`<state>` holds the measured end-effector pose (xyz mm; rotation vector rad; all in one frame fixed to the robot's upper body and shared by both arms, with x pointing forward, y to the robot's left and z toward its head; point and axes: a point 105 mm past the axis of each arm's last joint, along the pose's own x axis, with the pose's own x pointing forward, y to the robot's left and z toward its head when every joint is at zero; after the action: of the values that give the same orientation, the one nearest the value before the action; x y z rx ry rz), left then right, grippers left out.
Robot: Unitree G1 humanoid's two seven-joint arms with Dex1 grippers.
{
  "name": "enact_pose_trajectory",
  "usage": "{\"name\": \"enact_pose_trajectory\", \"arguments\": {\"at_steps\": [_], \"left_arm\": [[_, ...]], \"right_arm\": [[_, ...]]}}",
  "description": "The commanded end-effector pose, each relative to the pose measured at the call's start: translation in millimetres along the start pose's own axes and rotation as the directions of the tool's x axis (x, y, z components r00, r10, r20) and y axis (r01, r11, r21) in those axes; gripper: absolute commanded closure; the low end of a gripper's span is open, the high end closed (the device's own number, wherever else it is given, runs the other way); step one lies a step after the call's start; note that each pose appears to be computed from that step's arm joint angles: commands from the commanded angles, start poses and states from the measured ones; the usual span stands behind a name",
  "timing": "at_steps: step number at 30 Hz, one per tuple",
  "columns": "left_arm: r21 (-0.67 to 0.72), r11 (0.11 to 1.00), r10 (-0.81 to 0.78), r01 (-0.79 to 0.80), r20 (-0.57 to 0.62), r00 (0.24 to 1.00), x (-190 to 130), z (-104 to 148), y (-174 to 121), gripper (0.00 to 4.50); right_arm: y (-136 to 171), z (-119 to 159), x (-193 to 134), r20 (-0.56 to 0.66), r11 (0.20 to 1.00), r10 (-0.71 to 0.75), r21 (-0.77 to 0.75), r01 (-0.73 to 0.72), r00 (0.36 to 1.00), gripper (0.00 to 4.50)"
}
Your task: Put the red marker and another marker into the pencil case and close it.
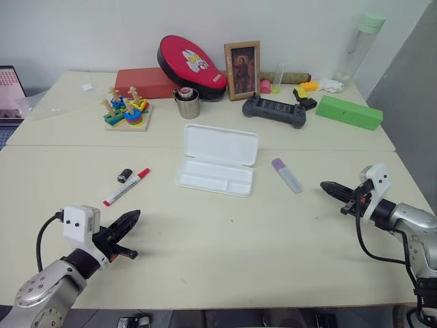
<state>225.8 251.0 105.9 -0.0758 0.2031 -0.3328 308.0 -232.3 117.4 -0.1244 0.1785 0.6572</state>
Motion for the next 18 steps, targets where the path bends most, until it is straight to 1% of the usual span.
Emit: {"name": "enact_pose_trajectory", "arguments": {"at_steps": [1,16,18], "left_arm": [[0.023,1.0,-0.013,0.012,0.029,0.999,1,9,-3,4.49],[0.033,0.999,-0.017,0.016,0.025,1.0,3,12,-3,4.49],[0.02,0.998,-0.062,0.061,0.048,0.997,0,19,-7,4.49]], "right_arm": [[-2,12,-1,0.032,0.999,-0.005,-0.04,0.006,0.999,4.5],[-2,14,1,0.022,0.999,0.0,-0.05,0.001,1.0,4.5],[0,16,2,0.01,0.998,0.012,-0.055,-0.012,1.0,4.5]]}}
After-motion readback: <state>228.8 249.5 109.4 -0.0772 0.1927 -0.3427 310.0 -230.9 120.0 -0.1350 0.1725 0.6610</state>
